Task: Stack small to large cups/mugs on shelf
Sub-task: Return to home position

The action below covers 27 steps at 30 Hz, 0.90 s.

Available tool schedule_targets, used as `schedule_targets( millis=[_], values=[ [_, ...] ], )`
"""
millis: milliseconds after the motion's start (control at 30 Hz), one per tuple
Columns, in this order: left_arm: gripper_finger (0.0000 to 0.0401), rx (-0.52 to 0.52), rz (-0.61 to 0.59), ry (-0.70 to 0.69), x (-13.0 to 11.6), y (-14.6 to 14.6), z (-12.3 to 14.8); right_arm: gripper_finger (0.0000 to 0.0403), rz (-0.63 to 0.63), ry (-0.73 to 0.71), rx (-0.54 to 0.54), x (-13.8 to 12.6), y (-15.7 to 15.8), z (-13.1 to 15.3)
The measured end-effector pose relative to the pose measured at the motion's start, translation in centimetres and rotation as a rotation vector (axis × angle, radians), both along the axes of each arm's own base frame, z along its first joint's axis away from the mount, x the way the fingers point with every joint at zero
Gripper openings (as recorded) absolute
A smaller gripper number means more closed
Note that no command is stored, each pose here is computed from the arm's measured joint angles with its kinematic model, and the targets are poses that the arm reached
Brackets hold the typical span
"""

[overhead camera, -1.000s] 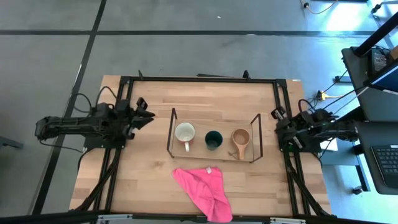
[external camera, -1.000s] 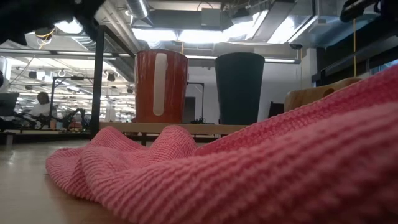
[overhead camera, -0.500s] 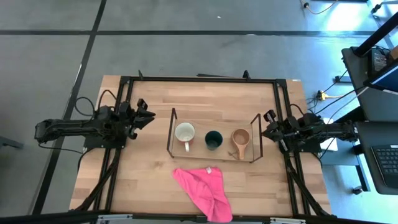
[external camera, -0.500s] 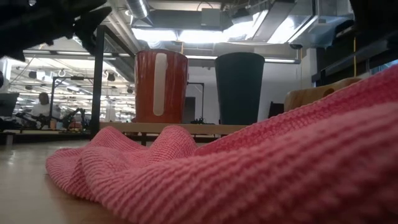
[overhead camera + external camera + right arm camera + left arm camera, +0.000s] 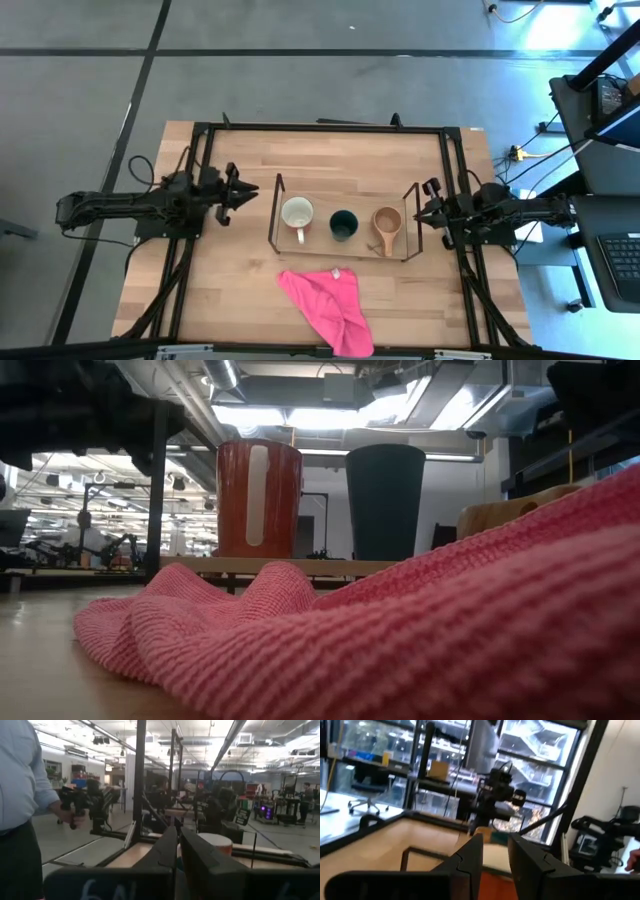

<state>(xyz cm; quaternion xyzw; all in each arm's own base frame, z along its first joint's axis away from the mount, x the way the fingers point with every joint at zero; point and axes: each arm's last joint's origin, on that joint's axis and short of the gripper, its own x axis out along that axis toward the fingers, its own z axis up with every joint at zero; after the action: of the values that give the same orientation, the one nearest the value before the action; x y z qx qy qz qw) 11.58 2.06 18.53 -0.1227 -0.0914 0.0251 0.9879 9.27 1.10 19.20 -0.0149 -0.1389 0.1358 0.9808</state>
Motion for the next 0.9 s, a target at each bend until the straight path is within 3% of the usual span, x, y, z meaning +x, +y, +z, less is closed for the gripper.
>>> schedule_targets(
  millis=[267,900],
  values=[
    [0.0085,-0.036,0.052,0.137,0.1,0.2,-1.4,0.0026,-0.013,0.054,0.001,0.1,0.0,-0.5],
    [0.0085,-0.054,0.054,0.289,0.1,0.2,-2.8,0.0026,-0.025,0.174,-0.005,0.3,-0.1,-1.5]
  ],
)
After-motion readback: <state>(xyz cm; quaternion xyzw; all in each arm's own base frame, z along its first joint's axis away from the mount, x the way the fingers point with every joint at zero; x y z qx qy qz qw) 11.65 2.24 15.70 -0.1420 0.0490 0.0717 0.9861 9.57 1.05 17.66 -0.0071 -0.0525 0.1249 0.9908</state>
